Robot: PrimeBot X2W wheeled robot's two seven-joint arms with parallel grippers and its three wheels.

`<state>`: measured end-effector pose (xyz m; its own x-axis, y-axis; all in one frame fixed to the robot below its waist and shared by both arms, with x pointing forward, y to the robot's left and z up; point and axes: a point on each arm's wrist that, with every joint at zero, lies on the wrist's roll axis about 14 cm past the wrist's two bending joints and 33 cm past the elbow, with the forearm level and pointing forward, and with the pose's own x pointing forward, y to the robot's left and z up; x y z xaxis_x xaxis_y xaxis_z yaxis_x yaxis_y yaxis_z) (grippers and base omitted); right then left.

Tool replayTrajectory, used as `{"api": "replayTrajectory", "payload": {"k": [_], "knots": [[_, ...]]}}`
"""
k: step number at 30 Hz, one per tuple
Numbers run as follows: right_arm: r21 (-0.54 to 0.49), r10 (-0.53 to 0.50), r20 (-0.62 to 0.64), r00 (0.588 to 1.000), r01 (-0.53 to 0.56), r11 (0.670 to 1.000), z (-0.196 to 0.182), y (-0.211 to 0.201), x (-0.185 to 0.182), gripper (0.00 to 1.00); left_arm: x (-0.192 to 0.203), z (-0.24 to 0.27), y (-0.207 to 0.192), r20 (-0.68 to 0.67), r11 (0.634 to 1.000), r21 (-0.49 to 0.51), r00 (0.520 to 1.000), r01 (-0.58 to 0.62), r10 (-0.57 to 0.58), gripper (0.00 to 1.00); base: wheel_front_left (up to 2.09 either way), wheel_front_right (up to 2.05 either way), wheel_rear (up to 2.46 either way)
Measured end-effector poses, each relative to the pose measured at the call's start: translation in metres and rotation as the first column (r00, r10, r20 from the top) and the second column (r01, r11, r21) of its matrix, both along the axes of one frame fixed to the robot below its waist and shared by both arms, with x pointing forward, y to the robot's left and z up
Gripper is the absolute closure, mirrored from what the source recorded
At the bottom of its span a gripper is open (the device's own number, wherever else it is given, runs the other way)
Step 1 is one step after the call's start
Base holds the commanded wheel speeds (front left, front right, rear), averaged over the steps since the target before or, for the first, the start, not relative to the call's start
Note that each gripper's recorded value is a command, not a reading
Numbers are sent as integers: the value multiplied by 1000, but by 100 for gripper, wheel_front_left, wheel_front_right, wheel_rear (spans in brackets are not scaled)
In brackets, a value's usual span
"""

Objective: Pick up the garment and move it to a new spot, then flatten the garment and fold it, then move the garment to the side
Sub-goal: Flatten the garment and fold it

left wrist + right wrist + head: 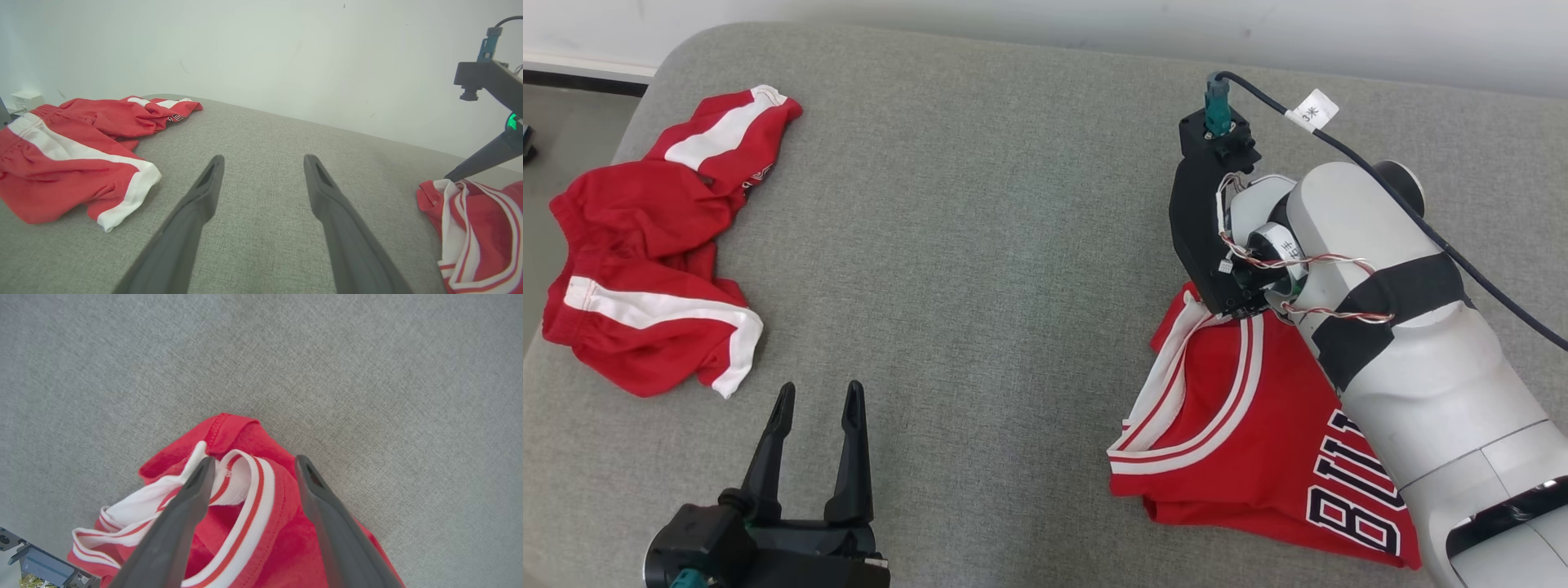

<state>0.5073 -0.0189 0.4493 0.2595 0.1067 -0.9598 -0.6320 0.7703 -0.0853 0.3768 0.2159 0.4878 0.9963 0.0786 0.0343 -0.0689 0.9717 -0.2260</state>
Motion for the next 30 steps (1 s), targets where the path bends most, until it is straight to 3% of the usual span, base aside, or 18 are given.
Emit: {"api": "replayTrajectory", "payload": {"k": [9,26,27,28,29,30], "knots": [[-60,-2,2,1000,2,998,-6,-12,3,0,-2,-1,2,-4,1000,2,1000,-7,7,0,0,0,0],[-71,-23,-14,1000,22,997,-6,-20,3,0,0,-2,1,-7,1000,-1,1000,-3,3,0,0,0,0],[-71,-22,-17,1000,20,997,-8,-20,2,13,0,-3,1,-8,1000,0,1000,-3,3,0,0,0,0],[-73,-18,-20,1000,17,997,-9,-19,2,75,0,-3,1,-10,1000,0,1000,-4,4,0,0,0,0],[-77,-12,-23,1000,10,997,-11,-19,1,100,0,-4,2,-12,1000,0,1000,-5,5,0,0,0,0],[-78,-6,-22,1000,4,997,-12,-18,1,100,0,-4,2,-13,1000,1,1000,-6,6,0,0,0,0]]}}
